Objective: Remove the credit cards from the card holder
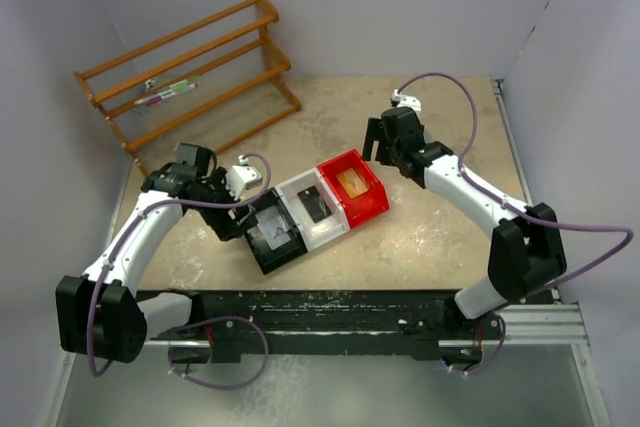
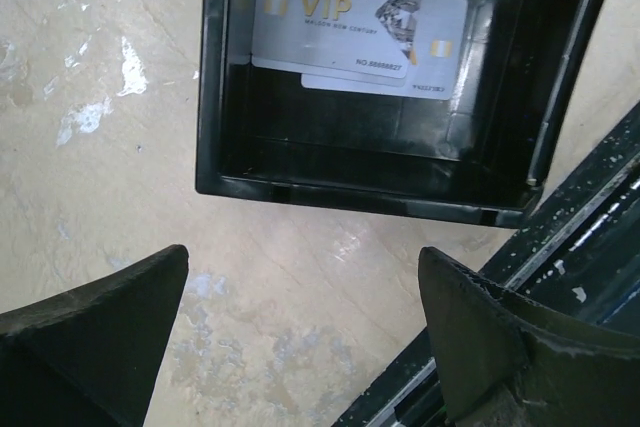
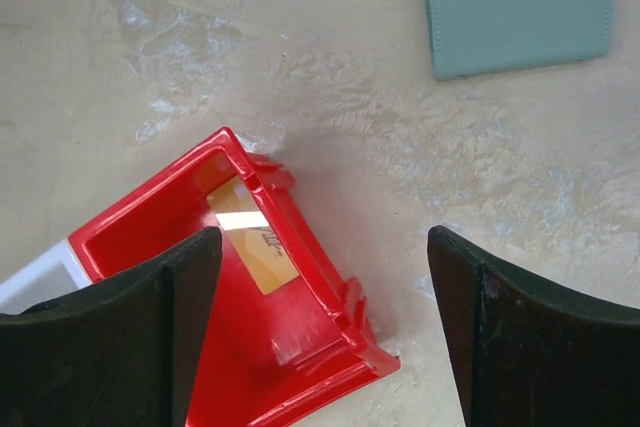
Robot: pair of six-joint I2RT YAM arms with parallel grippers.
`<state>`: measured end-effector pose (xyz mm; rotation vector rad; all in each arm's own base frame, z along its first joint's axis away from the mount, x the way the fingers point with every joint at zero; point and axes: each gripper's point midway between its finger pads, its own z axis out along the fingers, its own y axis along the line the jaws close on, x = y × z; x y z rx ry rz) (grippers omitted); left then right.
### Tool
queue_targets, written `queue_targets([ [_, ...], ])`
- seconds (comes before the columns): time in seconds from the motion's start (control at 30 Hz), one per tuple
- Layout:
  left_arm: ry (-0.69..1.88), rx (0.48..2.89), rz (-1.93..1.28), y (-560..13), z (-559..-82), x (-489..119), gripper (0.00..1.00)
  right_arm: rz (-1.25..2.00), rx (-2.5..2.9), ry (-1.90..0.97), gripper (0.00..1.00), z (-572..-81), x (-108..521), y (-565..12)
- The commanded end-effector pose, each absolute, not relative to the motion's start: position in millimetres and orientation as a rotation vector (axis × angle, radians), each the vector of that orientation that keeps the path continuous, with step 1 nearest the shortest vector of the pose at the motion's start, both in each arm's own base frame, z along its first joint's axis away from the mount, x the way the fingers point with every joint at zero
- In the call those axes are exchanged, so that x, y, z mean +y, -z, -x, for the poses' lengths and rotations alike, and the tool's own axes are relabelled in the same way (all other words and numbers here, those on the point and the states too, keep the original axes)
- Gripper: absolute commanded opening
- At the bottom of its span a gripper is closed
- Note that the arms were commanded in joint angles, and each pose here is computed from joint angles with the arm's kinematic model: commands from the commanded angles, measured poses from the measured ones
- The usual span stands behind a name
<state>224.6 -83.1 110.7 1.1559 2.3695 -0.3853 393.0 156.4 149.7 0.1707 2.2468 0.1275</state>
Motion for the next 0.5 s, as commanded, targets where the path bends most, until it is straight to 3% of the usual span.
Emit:
queue_targets([
  [0.0, 0.315, 2.344, -1.133, -109, -241, -80, 0.99, 0.001, 2.287, -0.145, 0.85, -386, 164, -135],
  [0.23, 0.190, 2.365, -1.025, -102, -259, -70, 1.00, 0.092, 2.356, -0.196, 0.78, -384, 178, -105],
  [0.47, 0.083, 2.394, -0.928, -101, -277, -59, 0.97, 0.104, 2.419, -0.166, 0.55, -385, 179, -74],
])
